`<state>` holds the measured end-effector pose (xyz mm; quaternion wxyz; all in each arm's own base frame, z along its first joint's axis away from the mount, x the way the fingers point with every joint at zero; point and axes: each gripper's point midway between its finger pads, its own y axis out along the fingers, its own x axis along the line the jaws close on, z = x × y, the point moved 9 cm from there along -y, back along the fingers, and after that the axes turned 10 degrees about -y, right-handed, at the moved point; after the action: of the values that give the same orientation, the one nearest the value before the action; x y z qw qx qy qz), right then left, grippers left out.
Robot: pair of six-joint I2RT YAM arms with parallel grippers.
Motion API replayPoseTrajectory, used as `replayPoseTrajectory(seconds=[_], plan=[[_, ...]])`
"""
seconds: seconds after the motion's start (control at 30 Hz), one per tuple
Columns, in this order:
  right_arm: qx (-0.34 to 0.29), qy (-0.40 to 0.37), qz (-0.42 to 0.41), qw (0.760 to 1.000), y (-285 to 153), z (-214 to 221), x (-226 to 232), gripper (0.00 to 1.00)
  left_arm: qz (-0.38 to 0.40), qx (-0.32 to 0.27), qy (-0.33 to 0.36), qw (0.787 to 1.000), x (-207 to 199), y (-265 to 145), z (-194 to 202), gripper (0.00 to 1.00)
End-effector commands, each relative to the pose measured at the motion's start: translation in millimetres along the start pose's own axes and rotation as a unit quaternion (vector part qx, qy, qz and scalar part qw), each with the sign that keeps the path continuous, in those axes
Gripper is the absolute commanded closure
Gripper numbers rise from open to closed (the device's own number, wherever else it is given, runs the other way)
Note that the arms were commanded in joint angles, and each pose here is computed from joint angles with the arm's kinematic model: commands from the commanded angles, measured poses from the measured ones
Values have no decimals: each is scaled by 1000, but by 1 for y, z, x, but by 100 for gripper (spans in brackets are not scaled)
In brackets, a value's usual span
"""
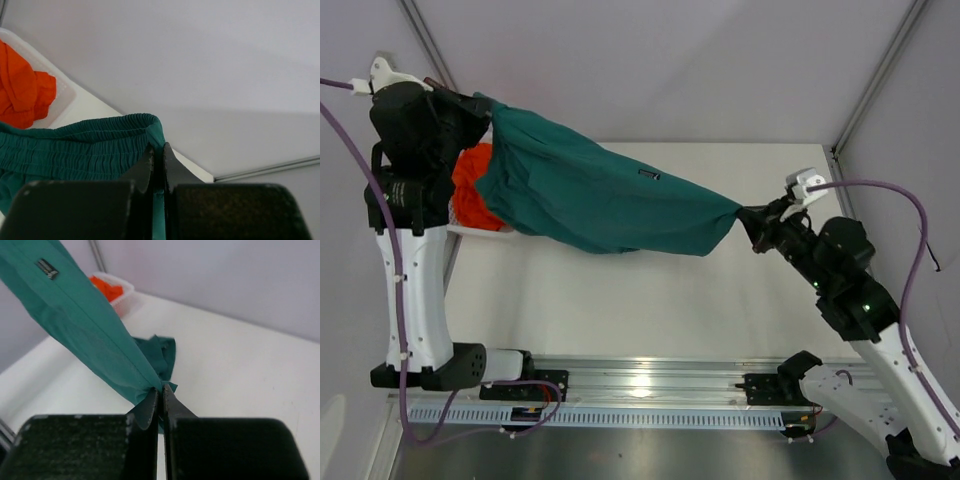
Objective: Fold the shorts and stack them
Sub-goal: Flatten the shorts out
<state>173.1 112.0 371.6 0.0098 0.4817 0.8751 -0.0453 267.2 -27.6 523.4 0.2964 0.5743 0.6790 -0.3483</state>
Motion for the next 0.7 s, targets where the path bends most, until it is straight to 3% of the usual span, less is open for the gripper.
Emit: replayPoseTrajectory(seconds=[0.0,0.17,0.43,0.6,0.67], plan=[[-107,-22,-49,993,-30,-45,6,100,109,-57,-34,992,-32,-57,-29,100],[-158,-36,-99,982,-67,-72,14,100,173,-71,-48,981,-39,-101,-36,100],[-236,-53,-60,968,-116,-130,6,100,297,-87,-72,948,-50,-157,-39,100],[-257,-52,10,965,-103,-151,-8,100,301,-91,-82,946,-48,-141,-36,100],[-230,-49,20,972,-75,-151,-11,100,278,-81,-83,954,-49,-117,-34,100]])
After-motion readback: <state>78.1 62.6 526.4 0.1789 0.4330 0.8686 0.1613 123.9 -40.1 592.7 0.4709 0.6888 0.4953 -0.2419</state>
